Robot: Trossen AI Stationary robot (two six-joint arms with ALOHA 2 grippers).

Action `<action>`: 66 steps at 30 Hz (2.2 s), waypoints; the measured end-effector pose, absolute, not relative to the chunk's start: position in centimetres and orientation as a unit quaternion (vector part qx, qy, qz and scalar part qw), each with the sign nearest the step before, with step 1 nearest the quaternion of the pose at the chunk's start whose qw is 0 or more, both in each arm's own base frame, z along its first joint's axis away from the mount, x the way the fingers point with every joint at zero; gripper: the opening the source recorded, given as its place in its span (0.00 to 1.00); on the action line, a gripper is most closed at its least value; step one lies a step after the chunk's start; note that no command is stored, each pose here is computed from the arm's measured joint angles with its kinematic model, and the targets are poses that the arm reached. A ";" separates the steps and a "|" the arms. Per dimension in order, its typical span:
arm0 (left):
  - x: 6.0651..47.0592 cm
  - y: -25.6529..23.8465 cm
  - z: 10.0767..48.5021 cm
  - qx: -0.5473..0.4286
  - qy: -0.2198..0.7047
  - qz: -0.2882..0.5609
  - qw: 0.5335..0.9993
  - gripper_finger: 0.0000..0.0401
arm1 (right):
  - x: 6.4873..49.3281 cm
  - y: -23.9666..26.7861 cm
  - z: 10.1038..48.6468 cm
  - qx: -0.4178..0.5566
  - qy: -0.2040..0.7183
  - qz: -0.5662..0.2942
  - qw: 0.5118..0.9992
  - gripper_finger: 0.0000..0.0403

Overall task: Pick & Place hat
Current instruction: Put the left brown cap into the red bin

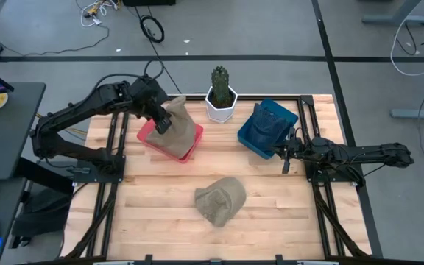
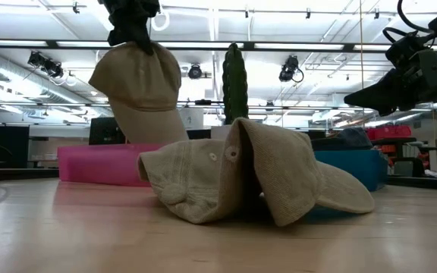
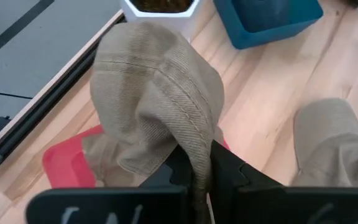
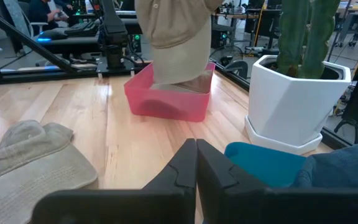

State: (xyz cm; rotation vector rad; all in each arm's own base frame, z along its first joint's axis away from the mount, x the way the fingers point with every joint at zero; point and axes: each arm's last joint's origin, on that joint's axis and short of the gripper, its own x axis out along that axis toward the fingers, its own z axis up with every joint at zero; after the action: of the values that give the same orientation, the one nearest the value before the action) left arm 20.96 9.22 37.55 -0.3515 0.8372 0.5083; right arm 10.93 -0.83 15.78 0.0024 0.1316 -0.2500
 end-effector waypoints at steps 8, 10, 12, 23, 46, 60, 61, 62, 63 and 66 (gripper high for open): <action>21.4 8.0 37.1 -0.184 0.413 0.233 0.861 0.06 | 10.9 -0.8 15.8 0.001 0.066 -0.125 0.990 0.02; 21.7 7.7 36.5 -0.177 0.423 0.232 0.858 0.06 | 10.9 -0.8 15.8 0.001 0.066 -0.125 0.990 0.02; 21.8 7.6 35.9 -0.168 0.428 0.250 0.852 0.06 | 10.9 -0.8 15.8 0.001 0.066 -0.125 0.990 0.02; 23.0 8.2 31.8 -0.170 0.450 0.234 0.845 0.07 | 10.9 -0.8 15.8 0.001 0.066 -0.125 0.990 0.02; 19.0 12.0 21.7 -0.130 0.550 0.305 0.766 0.08 | 10.9 -0.8 15.8 0.001 0.066 -0.125 0.990 0.02; 18.6 12.3 17.7 -0.108 0.529 0.308 0.784 0.08 | 10.9 -0.8 15.8 0.001 0.066 -0.125 0.990 0.02; 18.5 12.2 17.3 -0.109 0.536 0.306 0.779 0.08 | 10.9 -0.8 15.8 0.001 0.066 -0.125 0.990 0.02; 18.5 12.2 16.9 -0.110 0.542 0.305 0.776 0.08 | 10.9 -0.8 15.8 0.001 0.066 -0.125 0.990 0.02; 18.5 12.2 16.5 -0.111 0.545 0.304 0.773 0.08 | 10.9 -0.8 15.8 0.001 0.066 -0.125 0.990 0.02; 18.7 12.3 15.2 -0.115 0.562 0.300 0.762 0.08 | 10.9 -0.8 15.8 0.001 0.066 -0.125 0.990 0.02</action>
State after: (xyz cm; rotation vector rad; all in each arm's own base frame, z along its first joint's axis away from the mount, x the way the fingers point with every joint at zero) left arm 18.67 12.30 15.16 -0.2497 1.2228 0.6523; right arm 10.93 -0.83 15.77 0.0024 0.1317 -0.2500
